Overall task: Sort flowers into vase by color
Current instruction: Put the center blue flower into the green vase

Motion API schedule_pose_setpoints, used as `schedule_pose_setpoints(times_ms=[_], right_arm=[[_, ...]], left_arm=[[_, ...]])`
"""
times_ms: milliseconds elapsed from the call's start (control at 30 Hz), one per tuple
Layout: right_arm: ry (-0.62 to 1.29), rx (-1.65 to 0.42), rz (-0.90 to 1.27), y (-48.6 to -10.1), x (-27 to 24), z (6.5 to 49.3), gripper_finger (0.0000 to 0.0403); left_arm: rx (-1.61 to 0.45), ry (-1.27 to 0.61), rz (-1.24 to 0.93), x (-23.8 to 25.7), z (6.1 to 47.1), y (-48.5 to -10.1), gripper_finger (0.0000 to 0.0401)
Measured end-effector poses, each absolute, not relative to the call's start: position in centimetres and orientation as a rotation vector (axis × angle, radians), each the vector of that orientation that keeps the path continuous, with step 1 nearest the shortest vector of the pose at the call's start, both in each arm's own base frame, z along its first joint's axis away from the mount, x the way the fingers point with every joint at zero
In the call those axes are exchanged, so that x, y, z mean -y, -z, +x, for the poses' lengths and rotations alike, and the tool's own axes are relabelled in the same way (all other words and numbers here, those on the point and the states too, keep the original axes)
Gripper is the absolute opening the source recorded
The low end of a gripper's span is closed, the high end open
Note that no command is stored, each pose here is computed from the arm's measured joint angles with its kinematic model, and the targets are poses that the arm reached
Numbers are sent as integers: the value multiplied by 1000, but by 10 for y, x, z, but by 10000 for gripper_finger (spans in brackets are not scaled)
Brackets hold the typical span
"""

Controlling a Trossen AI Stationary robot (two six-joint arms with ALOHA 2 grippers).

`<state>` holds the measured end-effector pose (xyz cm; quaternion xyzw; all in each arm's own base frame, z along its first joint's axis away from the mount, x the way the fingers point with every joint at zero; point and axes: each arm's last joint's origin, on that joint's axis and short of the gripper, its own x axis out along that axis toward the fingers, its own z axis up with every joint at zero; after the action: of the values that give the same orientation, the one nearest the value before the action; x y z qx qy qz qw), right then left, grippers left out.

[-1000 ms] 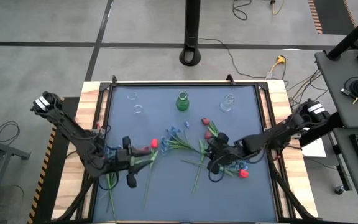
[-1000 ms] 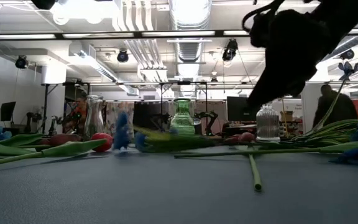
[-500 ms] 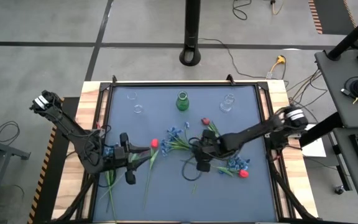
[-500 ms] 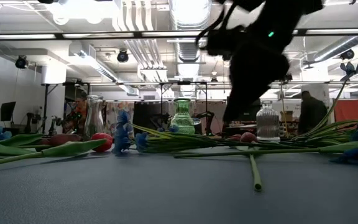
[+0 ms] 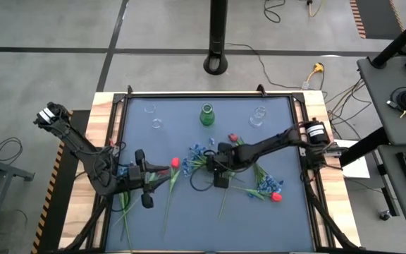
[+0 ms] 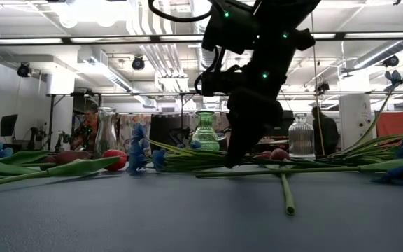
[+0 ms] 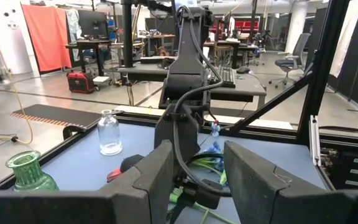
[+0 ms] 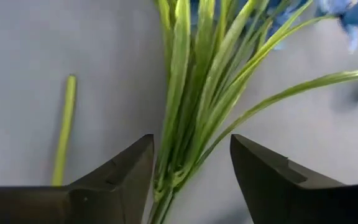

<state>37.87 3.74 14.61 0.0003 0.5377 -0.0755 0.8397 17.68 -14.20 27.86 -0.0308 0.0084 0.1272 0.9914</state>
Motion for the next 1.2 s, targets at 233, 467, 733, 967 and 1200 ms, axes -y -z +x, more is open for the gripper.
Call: schedule_pose_setpoints(times_ms=[233, 467, 733, 967, 1200], right_arm=[[142, -1131, 60, -147, -36, 379, 80], [147, -1130, 82, -147, -36, 379, 19], [135, -1013, 99, -189, -36, 372, 19], [105, -797, 87, -238, -33, 359, 19], [116, -395, 69, -255, -12, 346, 18]], left_arm=[[-13, -271, -47, 140, 176, -280, 127], [-12, -289, -48, 140, 175, -280, 127], [-1, -288, -64, 140, 175, -282, 127], [6, -286, -64, 138, 173, -286, 127], [-3, -286, -49, 138, 173, -284, 127]])
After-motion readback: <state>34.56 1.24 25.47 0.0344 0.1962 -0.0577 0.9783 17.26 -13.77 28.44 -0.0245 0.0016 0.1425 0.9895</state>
